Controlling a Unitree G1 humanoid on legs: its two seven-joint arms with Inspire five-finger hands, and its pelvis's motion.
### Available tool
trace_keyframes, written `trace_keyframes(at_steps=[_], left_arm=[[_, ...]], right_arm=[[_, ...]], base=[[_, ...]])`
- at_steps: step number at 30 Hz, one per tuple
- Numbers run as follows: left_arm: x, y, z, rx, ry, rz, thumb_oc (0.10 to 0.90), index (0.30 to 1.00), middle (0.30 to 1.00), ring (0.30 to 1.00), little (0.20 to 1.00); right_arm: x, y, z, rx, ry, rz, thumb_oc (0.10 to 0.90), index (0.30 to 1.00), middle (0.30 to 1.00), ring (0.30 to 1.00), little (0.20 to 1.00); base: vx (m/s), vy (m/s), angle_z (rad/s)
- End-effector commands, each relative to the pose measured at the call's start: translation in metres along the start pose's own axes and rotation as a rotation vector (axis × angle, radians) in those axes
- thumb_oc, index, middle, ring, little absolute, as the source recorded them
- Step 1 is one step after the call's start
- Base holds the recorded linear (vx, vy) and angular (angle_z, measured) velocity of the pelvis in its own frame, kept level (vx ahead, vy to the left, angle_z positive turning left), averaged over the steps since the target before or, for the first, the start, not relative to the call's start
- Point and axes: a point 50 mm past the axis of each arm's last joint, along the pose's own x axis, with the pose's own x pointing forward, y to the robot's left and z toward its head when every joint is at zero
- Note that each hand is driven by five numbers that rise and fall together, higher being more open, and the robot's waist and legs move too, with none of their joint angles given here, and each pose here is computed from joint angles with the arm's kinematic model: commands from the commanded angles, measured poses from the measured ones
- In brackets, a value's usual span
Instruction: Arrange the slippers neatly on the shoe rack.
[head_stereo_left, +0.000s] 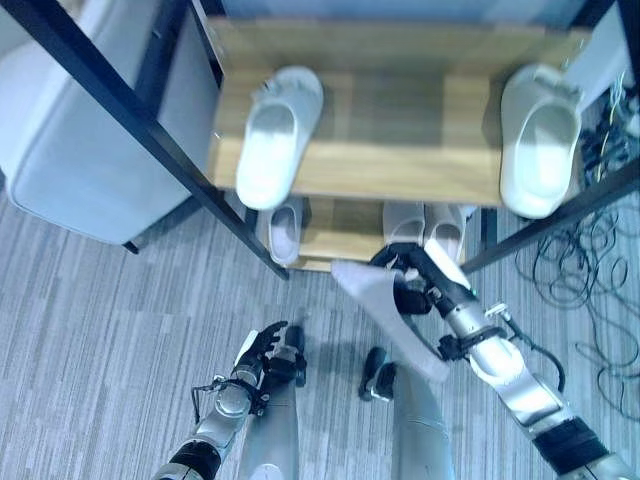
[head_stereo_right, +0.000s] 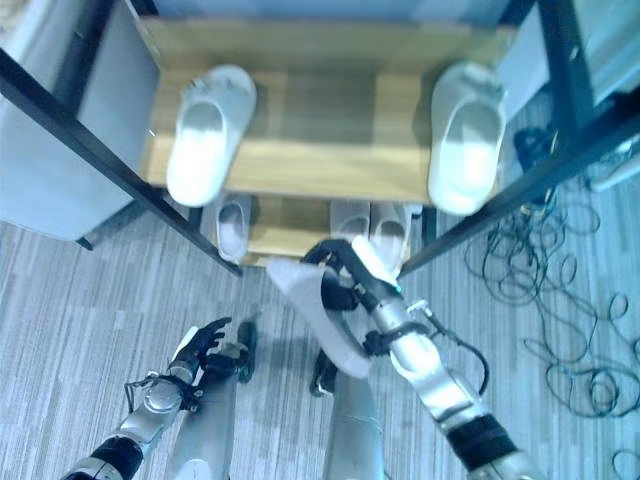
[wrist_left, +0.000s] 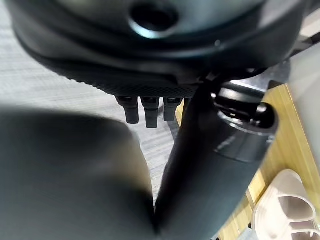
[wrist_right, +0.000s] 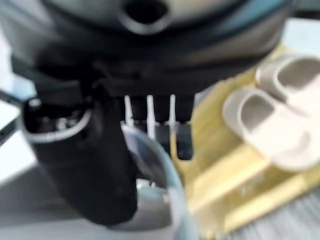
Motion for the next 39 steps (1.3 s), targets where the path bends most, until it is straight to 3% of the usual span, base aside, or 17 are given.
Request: trace_keyframes(at_steps=[1, 6, 16, 27, 39], left_arm=[[-0.006, 0.006, 0.005, -0.030, -0.070, 0.038, 0.800, 0.900, 0.900, 0.900, 0.900], [-0.007, 0.021, 0.050, -0.035, -0.267, 0.054, 0.800, 0.900, 0.900, 0.900, 0.900], [-0.013, 0.052, 0.104, -0.094, -0.485, 0.129, 0.800, 0.900, 0.900, 0.900, 0.900], [-0.033, 0.060, 0.110, -0.116, -0.542, 0.136, 0.800, 0.900, 0.900, 0.900, 0.900], [-0.032, 0.057, 0.111, -0.097, -0.536, 0.110, 0.800, 0.900, 0.900, 0.900, 0.900]], right_arm=[[0.014, -0.033, 0.054, -0.061, -0.308, -0.218, 0.400, 0.300, 0.300, 0.300, 0.300], [0.032, -0.067, 0.078, -0.140, -0.423, -0.366, 0.400, 0.300, 0.300, 0.300, 0.300], [0.057, -0.122, 0.128, -0.304, -0.600, -0.486, 0.400, 0.300, 0.300, 0.300, 0.300], [0.061, -0.132, 0.125, -0.418, -0.554, -0.474, 0.400, 0.300, 0.300, 0.300, 0.300], [0.066, -0.139, 0.112, -0.506, -0.476, -0.469, 0.400, 0.300, 0.300, 0.300, 0.300]], base=[[-0.03, 0.006, 0.08], [0.03, 0.002, -0.06], [0.07, -0.034, -0.01], [0.06, -0.016, -0.02], [0.04, 0.025, -0.01]])
